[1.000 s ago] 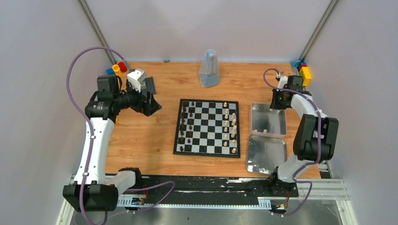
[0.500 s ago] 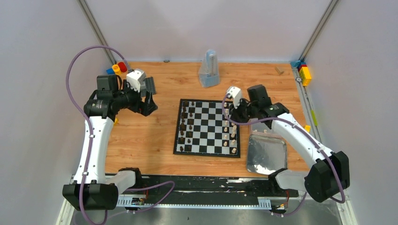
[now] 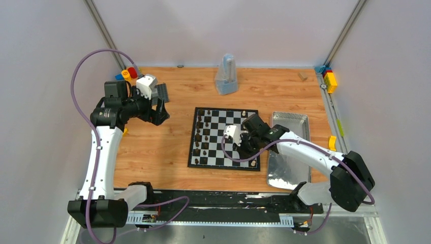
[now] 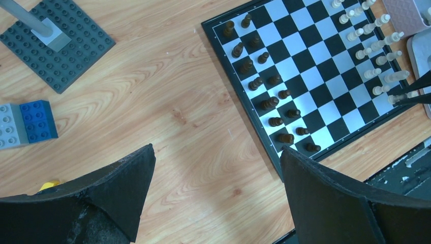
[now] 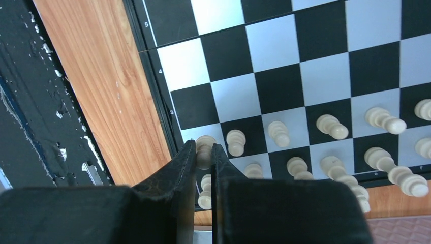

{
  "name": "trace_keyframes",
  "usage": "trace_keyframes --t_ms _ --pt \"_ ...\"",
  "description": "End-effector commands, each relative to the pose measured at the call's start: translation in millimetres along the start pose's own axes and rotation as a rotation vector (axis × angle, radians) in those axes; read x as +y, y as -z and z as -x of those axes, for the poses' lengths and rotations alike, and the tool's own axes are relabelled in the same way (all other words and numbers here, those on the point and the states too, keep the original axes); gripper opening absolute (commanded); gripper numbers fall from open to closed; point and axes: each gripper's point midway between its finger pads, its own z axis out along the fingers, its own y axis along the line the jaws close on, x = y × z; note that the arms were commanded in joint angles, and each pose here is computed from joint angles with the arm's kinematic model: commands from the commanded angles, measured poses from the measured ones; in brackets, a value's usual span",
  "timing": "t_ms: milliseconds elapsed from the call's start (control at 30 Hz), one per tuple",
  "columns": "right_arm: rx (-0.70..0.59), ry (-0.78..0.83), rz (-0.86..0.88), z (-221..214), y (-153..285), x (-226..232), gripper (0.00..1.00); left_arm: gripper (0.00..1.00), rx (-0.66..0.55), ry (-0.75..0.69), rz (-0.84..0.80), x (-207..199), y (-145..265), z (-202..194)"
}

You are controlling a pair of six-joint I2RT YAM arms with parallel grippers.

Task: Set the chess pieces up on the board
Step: Place the chess piece on the chessboard.

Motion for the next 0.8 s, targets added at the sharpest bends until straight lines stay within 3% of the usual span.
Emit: trace_keyframes --t_ms 0,767 --pt "0.009 0.057 0.004 -1.0 -6.1 5.5 0.00 1.00 -0.032 -0.029 0.017 2.0 6.7 10.8" --pt "0.079 0.076 -0.006 -23.2 -22.5 9.8 0.00 1.00 -0.031 -0.023 0.013 0.0 6.5 6.4"
